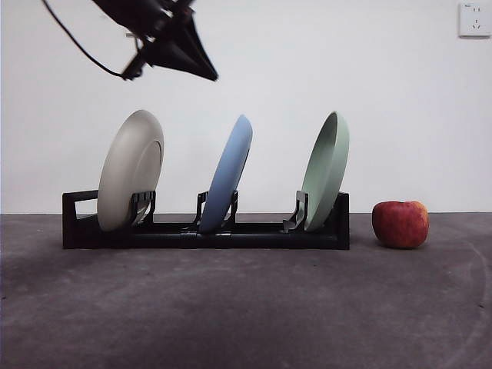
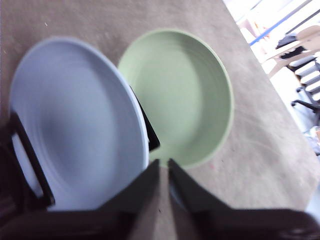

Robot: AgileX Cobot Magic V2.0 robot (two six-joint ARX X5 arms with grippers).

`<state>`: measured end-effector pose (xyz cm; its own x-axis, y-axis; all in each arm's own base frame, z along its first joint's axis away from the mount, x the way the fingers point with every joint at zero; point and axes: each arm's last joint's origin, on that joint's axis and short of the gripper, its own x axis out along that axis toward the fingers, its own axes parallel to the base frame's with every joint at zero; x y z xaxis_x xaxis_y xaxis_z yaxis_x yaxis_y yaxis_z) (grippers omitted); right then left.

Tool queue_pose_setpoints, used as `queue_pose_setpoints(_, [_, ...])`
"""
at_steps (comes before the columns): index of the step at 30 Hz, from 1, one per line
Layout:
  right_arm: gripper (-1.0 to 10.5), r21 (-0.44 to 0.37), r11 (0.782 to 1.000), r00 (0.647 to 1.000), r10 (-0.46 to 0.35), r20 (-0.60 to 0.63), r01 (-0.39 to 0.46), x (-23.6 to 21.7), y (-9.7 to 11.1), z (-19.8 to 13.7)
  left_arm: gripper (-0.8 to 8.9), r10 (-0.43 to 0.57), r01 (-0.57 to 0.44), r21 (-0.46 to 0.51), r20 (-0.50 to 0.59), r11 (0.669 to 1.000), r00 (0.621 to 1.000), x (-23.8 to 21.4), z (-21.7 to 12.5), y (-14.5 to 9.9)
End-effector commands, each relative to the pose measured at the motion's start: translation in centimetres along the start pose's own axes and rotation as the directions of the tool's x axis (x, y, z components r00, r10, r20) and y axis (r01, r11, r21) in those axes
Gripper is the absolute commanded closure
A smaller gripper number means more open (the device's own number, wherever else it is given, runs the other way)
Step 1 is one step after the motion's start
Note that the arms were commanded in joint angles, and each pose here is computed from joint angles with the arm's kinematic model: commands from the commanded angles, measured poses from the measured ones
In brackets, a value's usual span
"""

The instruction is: Take the blue plate from the plate rack,put the plate on the table,take the apple from the table,put the apple in the plate

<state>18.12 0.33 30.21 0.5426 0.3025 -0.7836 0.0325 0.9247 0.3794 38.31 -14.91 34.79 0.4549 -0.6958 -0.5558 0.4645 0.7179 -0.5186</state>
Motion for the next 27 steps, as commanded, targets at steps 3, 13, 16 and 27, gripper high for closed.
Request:
queue_pose_setpoints(3, [9.5,-0.004,1.0,1.0,0.0,-0.018,0.0,0.0,0.0,-0.1,5.93,-0.004,0.005,0.024,-0.024,1.0,1.0,2.7,1.4,0.0])
queue_pose_setpoints(13, [9.5,0.004,1.0,0.999,-0.015,-0.046,0.015,0.0,-0.1,-0.4,5.56,0.042,-0.041,0.034,-0.026,0.999,0.999,5.9,0.9,0.7])
queue_pose_setpoints(16, [9.5,0.005,1.0,0.999,-0.015,-0.047,0.015,0.0,-0.1,-0.4,5.56,0.047,-0.046,0.036,-0.034,0.998,0.998,6.7,0.7,0.8])
queue_pose_setpoints(27, [9.5,0.007,1.0,0.998,-0.016,-0.053,0.017,0.0,-0.1,-0.5,7.32,0.066,-0.065,0.028,-0.041,0.997,0.997,8.0,0.2,0.7])
